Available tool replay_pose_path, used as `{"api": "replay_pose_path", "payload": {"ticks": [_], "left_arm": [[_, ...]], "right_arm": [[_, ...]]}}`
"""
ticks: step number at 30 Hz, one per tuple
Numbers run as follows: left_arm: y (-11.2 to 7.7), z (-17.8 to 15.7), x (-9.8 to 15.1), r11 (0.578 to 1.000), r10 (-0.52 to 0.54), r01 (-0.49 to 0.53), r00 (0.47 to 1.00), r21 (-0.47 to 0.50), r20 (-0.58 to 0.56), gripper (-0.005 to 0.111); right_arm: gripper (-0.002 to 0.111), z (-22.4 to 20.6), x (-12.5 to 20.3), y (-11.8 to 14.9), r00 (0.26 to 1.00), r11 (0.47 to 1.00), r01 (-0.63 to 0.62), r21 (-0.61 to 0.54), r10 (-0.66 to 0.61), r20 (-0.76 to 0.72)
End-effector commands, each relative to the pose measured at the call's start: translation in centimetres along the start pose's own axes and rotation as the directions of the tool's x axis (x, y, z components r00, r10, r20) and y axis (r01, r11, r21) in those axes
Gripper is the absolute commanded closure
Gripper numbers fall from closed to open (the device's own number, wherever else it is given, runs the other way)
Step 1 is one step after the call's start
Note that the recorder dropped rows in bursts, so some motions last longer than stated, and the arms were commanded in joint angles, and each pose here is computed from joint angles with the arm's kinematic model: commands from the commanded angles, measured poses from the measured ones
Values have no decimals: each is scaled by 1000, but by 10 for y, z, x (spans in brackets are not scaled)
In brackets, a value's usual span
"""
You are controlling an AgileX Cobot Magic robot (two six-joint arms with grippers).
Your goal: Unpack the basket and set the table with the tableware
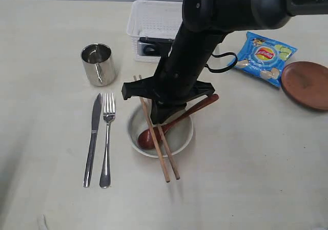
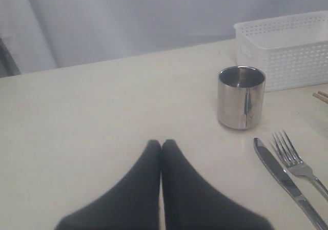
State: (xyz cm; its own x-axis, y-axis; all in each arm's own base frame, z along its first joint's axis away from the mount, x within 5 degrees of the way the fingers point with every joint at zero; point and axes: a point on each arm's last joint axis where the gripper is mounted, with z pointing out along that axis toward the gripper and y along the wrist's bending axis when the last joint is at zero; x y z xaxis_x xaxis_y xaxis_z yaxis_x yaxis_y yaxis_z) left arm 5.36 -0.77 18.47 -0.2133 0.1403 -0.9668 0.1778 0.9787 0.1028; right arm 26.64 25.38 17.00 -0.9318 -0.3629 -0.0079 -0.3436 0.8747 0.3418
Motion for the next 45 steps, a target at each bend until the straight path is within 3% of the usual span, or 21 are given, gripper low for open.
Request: {"api": "replay_pose_path", "payload": {"ticks": [1,5,11,23,29,31,35,45], "left_arm": [[0,0,1,1000,-9,9,1000,0,2,107],[0,0,1,1000,-9,9,1000,0,2,107],[0,0,1,1000,-9,9,1000,0,2,107],[0,0,1,1000,-9,9,1000,0,2,107],[0,0,1,1000,-9,9,1000,0,2,107],[0,0,1,1000,-9,9,1000,0,2,107],[0,0,1,1000,-9,9,1000,0,2,107],[0,0,1,1000,-9,9,1000,0,2,107]], "right_arm": [[108,-2,-1,0,999,1000,31,1,-31,7],[106,-2,-1,0,999,999,35,3,-35,5],[71,-2,-1,0,999,999,39,8,-39,3],[70,-19,-7,21,993,993,120,17,-120,5],[70,-10,3,32,980,953,194,233,-199,-3],[65,-8,4,36,977,942,206,264,-214,0],[52,-7,6,42,973,940,221,260,-231,9],[51,-2,10,54,959,924,263,276,-282,30]]}}
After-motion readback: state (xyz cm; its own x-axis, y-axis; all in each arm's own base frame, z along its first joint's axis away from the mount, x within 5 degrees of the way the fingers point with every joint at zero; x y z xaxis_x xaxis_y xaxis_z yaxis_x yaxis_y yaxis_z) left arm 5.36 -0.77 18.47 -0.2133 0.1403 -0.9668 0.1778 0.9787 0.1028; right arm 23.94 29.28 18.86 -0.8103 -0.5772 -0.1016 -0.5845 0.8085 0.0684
